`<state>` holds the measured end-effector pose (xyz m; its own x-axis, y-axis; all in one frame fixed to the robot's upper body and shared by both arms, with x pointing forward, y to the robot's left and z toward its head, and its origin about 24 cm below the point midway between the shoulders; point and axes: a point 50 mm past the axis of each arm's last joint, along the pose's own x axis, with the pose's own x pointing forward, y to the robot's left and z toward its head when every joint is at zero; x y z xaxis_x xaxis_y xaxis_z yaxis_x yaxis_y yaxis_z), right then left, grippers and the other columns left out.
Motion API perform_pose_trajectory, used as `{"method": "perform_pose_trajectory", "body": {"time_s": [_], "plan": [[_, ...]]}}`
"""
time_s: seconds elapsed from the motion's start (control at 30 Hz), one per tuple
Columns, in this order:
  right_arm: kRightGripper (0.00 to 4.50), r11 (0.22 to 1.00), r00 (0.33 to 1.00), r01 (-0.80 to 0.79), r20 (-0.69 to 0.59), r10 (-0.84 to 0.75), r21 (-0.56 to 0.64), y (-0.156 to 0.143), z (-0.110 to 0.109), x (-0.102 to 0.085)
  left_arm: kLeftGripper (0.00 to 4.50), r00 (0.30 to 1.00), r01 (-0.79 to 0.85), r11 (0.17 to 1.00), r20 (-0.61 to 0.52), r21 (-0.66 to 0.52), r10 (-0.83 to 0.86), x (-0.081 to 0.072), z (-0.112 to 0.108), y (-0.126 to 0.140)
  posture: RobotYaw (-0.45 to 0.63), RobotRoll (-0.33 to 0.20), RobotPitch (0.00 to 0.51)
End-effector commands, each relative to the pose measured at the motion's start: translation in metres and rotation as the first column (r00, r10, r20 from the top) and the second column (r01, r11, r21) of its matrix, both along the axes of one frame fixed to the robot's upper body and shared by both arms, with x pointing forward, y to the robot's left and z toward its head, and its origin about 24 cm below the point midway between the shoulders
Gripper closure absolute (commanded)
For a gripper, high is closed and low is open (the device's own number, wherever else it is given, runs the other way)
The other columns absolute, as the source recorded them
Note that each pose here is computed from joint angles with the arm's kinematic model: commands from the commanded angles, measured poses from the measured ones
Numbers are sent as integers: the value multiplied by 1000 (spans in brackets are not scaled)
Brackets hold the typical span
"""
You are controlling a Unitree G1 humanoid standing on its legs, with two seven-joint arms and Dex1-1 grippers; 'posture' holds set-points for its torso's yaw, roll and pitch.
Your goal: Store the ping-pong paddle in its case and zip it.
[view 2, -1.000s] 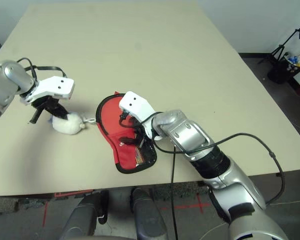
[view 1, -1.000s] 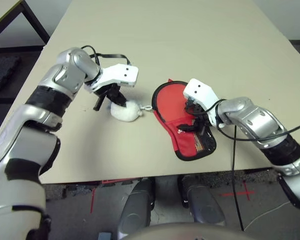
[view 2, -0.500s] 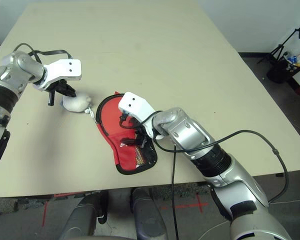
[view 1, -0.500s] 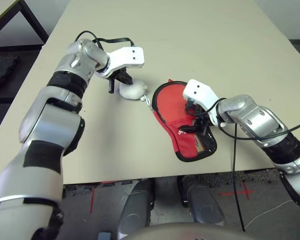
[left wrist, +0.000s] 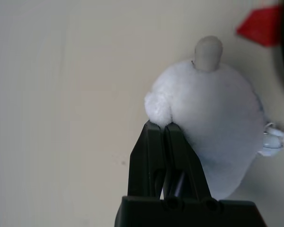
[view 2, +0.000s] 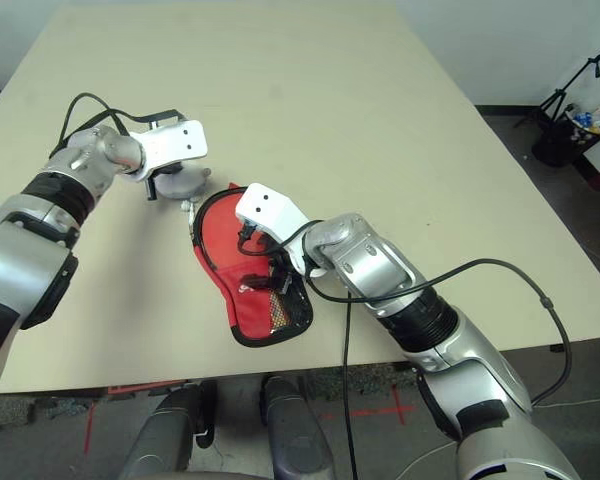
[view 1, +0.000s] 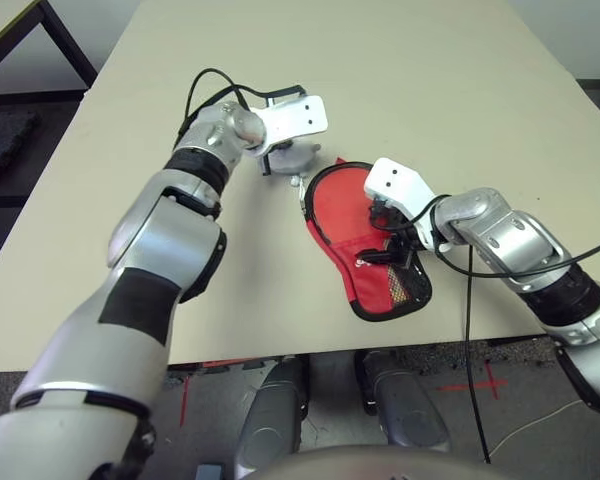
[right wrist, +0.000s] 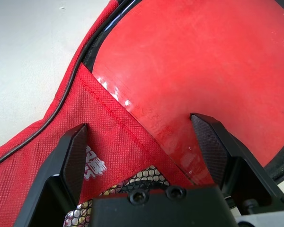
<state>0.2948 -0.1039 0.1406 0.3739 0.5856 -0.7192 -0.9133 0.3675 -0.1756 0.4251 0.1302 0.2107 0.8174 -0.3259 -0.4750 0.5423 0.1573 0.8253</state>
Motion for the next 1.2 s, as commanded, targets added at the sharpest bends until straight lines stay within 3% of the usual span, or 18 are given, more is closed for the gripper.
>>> {"method": "perform_pose_trajectory", "body": {"time_s": [0.03, 0.5, 0.77, 1.2], "plan": [[0, 996, 984, 26, -172, -39, -80, -6, -41, -8, 4487, 998, -15, 1000, 64, 2, 15, 2, 7, -5, -83, 0, 217], [0, 997, 985, 24, -170, -35, -67, 0, -41, -7, 4487, 972, 129, 988, 206, -81, -110, -3, 12, -71, -111, 0, 219], [0, 998, 985, 22, -170, -33, -63, 2, -40, -7, 4487, 964, 212, 966, 193, -146, -183, -12, 7, -109, -130, 0, 221], [0, 998, 986, 23, -163, -33, -61, 3, -38, -5, 4487, 942, 323, 924, 158, -204, -295, -25, 6, -143, -120, 0, 217]]}}
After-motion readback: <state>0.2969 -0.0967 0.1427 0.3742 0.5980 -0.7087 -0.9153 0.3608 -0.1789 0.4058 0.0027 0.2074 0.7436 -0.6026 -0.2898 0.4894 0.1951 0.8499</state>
